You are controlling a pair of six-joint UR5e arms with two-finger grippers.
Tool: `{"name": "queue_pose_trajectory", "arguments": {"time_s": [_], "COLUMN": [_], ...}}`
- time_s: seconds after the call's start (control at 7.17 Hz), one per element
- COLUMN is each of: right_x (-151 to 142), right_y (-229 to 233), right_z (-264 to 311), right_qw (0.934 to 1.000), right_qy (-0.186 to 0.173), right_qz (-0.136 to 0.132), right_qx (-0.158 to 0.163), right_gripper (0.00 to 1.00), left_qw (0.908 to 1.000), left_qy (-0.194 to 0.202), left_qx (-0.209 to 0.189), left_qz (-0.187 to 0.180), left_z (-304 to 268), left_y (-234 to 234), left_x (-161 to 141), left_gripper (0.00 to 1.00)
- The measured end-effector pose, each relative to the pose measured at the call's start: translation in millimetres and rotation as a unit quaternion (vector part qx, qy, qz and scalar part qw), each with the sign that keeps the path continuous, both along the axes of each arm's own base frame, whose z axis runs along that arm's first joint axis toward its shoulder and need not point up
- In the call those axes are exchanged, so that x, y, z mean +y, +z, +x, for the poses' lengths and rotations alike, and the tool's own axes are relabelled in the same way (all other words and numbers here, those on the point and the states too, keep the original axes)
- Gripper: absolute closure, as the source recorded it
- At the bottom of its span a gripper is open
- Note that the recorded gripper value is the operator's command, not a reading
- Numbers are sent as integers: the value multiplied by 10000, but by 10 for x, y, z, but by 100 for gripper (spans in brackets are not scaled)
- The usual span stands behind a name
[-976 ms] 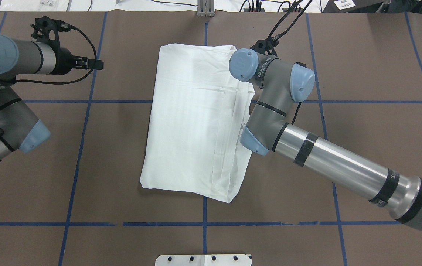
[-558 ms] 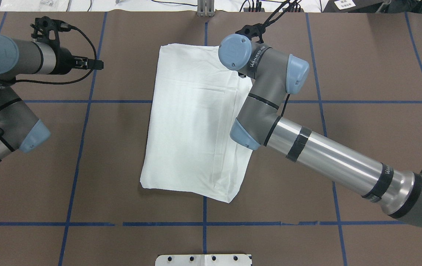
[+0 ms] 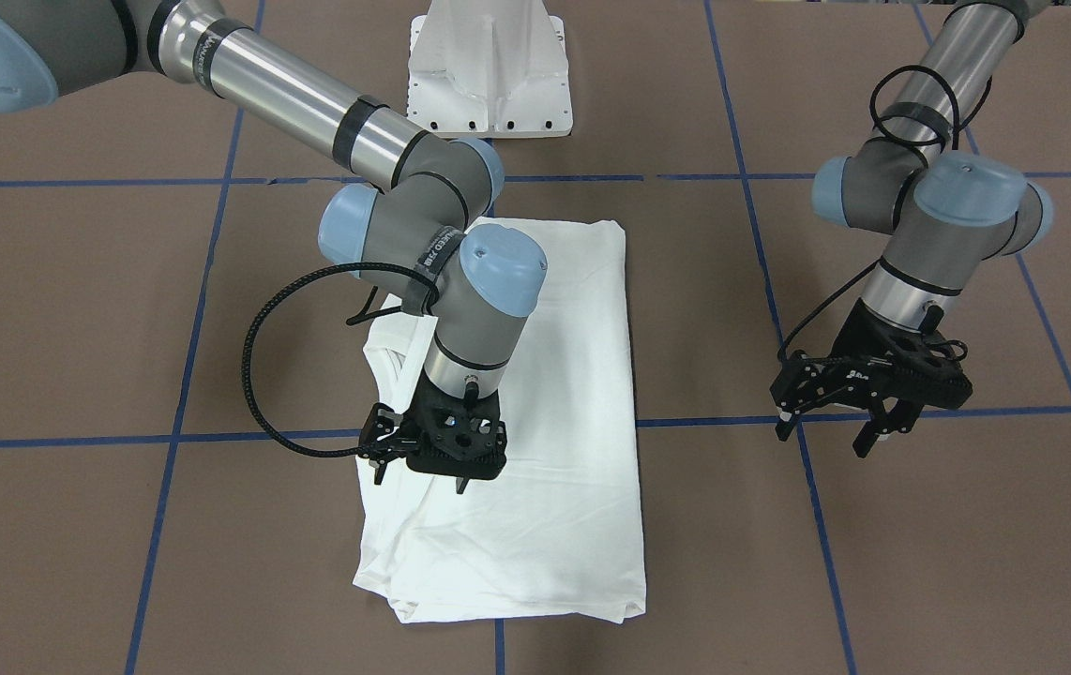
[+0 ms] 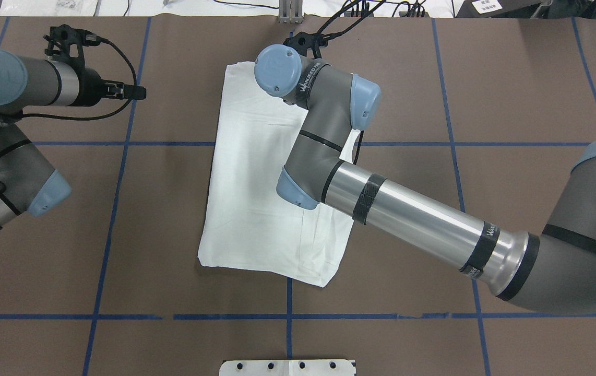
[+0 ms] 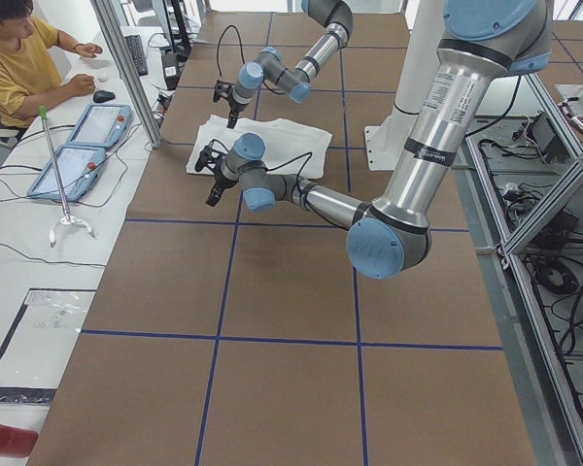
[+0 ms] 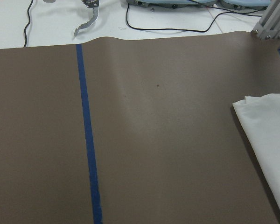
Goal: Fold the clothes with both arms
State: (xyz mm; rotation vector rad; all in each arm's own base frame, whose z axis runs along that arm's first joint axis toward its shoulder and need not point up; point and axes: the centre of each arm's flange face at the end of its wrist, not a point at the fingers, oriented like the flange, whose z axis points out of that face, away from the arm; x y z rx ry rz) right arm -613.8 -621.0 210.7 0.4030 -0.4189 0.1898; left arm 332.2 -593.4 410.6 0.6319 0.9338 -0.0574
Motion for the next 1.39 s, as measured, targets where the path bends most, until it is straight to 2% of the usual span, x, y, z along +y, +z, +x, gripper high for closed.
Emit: {"name": "queue_pose_trajectory", "arguments": {"time_s": [0.42, 0.98, 1.39], "right_x": [98, 149, 169], "right_y": [191, 364, 444], "right_z": [-146, -122, -28], "right_qw": [9999, 9981, 9948], "right_qy": [-48, -95, -288], "right_qz": [-27, -114, -184], "right_qx": [120, 603, 955], "right_gripper": [0, 0, 0], "left_qw": [10000, 10000, 10000], "left_qy": [3, -2, -3], "left_qx": [-16, -13, -8], "left_qz": [-9, -22, -28], "left_z": [3, 7, 10], "left_y": [20, 23, 23], "left_x": [-3, -8, -7], "left_gripper": [0, 0, 0]}}
